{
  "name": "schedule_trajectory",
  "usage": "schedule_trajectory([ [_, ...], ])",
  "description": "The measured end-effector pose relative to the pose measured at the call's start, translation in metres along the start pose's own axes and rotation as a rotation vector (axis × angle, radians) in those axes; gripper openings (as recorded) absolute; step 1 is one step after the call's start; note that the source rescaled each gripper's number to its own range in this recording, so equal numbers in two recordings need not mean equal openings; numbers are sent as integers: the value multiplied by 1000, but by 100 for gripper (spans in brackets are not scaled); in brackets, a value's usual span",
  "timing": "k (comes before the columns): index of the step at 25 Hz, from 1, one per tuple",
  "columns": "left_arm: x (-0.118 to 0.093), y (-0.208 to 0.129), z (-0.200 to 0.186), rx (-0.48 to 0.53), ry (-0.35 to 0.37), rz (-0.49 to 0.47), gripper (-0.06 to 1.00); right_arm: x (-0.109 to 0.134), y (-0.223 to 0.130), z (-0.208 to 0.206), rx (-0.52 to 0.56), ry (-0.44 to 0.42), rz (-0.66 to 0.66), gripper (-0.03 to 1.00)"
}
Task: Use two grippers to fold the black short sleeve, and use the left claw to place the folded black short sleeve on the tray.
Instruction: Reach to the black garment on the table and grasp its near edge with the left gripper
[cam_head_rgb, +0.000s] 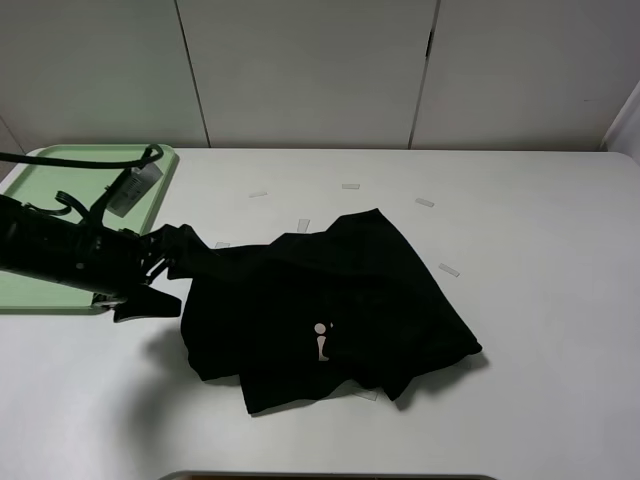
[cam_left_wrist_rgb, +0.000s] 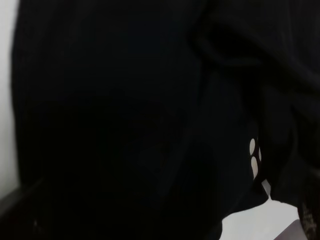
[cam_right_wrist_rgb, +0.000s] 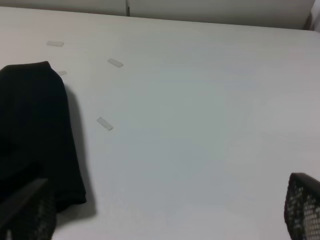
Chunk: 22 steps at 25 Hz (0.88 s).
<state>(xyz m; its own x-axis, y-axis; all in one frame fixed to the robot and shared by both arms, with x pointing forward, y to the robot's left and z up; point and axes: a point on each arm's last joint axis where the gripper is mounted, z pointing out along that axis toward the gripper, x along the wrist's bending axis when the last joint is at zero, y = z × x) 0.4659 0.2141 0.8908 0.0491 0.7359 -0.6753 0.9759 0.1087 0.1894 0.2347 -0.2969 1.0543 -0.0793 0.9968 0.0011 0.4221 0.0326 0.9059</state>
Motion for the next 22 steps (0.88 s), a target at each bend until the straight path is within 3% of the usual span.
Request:
schedule_trajectory([
  [15,-6,-17,48,113,10,-17,97,0,0,0,0,-1,0,98],
  [18,-9,-16,56,120,19,3,91,0,0,0,0,-4,-2,98],
  [22,-12,-16,65,128,59,39,73,-1,0,0,0,-7,-4,98],
])
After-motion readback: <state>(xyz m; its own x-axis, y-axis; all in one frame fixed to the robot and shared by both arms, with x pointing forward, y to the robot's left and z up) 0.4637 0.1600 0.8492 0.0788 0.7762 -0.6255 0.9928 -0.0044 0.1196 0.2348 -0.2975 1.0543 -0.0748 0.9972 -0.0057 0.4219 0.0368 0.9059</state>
